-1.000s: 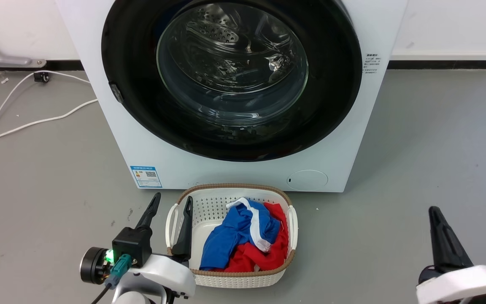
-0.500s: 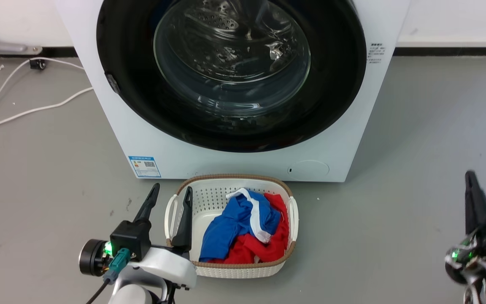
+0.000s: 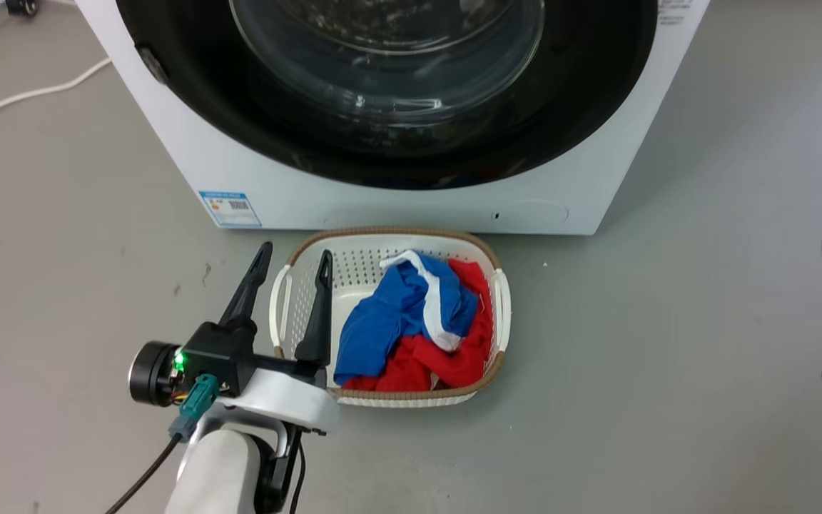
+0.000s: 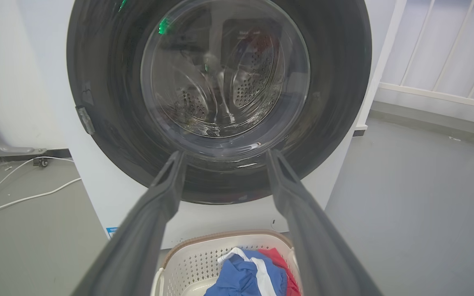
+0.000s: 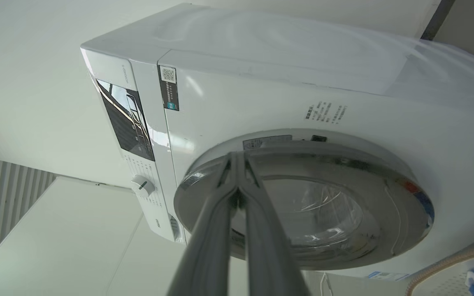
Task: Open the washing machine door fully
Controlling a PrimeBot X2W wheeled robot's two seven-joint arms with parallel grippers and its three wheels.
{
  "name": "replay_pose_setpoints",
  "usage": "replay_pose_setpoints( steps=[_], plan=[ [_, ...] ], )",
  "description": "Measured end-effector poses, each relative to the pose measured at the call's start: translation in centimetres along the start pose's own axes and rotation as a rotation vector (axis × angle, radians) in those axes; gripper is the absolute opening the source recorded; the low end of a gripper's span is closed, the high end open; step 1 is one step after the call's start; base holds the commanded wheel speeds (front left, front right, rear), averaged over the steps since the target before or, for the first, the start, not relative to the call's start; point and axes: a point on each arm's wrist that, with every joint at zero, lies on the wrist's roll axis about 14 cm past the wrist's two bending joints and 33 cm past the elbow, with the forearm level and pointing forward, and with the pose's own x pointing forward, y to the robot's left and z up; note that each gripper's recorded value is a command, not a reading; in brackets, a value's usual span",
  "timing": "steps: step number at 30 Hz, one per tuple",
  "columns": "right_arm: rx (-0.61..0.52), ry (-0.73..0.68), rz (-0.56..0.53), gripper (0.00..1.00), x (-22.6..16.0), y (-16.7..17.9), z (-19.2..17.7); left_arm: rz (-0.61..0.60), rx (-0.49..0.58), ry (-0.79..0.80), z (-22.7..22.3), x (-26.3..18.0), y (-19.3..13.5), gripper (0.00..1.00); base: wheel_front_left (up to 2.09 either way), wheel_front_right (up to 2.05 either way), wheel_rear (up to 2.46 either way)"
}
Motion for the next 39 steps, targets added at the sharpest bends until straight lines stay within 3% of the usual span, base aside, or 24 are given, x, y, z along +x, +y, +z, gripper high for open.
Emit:
replay_pose_setpoints(
  steps=[8,19,28,39],
  plan=[
    [-0.204,0.23,-0.072,0.0,6.9,0.2,-1.8,0.001,0.007,0.014,-1.1,1.3,0.5,1.0,0.0,0.0,0.0],
    [-0.399,0.43,-0.147,0.0,14.3,0.0,-6.3,-0.006,0.022,0.022,-2.3,2.5,0.7,1.0,0.0,0.0,0.0],
    [-0.459,0.538,-0.206,0.0,16.6,-2.6,-10.0,0.014,0.019,0.046,-3.5,2.7,1.1,1.0,0.0,0.0,0.0],
    [-0.479,0.615,-0.242,0.0,16.6,-4.0,-11.1,0.008,0.007,0.052,-4.0,3.2,0.6,1.0,0.0,0.0,0.0]
  ],
)
